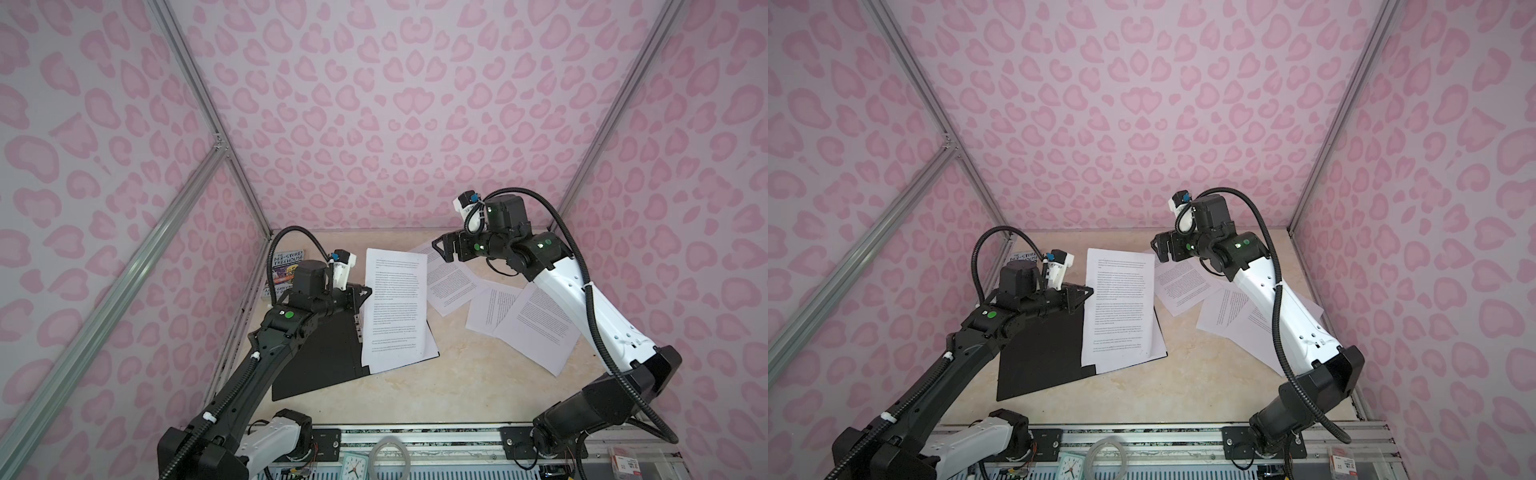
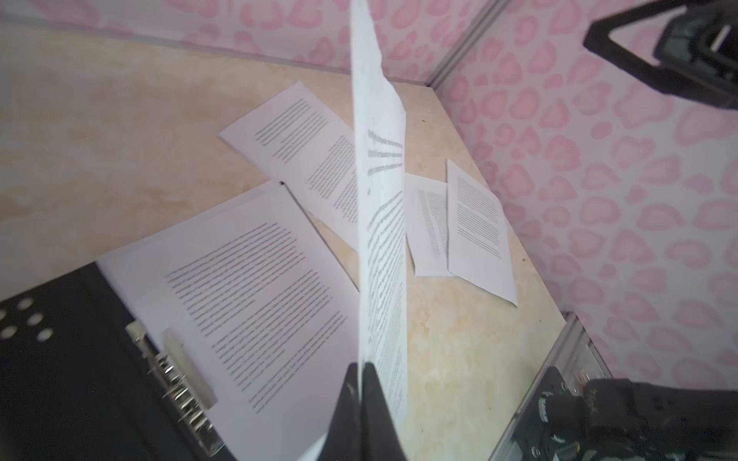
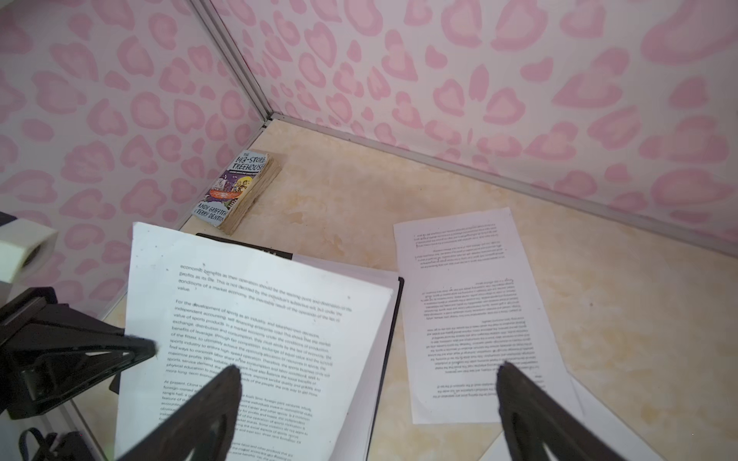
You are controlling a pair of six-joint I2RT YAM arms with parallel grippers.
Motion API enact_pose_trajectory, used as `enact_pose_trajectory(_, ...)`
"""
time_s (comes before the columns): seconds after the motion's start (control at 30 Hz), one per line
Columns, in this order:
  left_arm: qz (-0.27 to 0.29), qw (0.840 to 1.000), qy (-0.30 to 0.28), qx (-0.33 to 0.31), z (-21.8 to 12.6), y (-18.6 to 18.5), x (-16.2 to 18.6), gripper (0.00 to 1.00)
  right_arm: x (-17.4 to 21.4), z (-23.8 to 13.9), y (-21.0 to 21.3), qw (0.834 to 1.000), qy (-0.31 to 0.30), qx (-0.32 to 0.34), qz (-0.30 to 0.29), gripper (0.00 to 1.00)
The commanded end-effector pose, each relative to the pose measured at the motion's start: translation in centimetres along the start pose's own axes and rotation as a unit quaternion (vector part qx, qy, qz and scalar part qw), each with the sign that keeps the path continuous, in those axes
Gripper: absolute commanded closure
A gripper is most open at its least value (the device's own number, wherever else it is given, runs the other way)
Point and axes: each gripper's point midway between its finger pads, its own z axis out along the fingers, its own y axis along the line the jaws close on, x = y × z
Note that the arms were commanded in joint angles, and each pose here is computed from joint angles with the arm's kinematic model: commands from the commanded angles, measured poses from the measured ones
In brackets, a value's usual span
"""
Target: Put the files into the folder
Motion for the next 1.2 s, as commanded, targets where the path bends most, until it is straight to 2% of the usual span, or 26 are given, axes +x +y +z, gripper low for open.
enact_pose_trajectory(0.0,-0.039,0.995,-0.002,-0.089,-0.2,4.3,1.7,0.96,2.4,2.3,0.4,0.996,0.048,-0.022,0.071,0.01)
enact_pose_trajectory(0.17,-0.107,0.968,0.02,-0.228,0.0,12.2,4.8,0.96,6.3,6.0,2.1,0.987,0.107,-0.063,0.106,0.02)
enact_pose_trajectory(0.27,-0.135,0.955,0.052,-0.26,1.1,15.3,5.9,0.96,8.9,8.3,3.6,0.976,0.14,-0.105,0.132,0.06)
enact_pose_trajectory(0.37,-0.153,0.944,0.089,-0.278,2.2,17.3,6.9,0.96,11.3,10.2,4.3,0.969,0.173,-0.109,0.139,0.06)
enact_pose_trajectory(0.47,-0.148,0.935,0.112,-0.301,2.5,18.6,7.6,0.96,13.3,11.6,5.6,0.964,0.199,-0.118,0.13,0.03)
enact_pose_trajectory(0.67,-0.13,0.91,0.145,-0.366,1.5,21.0,9.0,0.97,18.9,14.3,7.3,0.943,0.299,-0.104,0.1,0.02)
enact_pose_trajectory(0.8,-0.132,0.899,0.156,-0.388,1.2,21.8,9.8,0.97,20.2,15.5,8.1,0.938,0.32,-0.102,0.085,0.03)
enact_pose_trajectory(0.9,-0.132,0.903,0.163,-0.374,1.8,21.6,10.0,0.96,20.8,16.3,8.6,0.933,0.33,-0.115,0.087,0.07)
enact_pose_trajectory(1.17,-0.126,0.897,0.173,-0.387,1.8,22.2,10.1,0.96,22.4,18.2,9.7,0.917,0.36,-0.145,0.09,0.12)
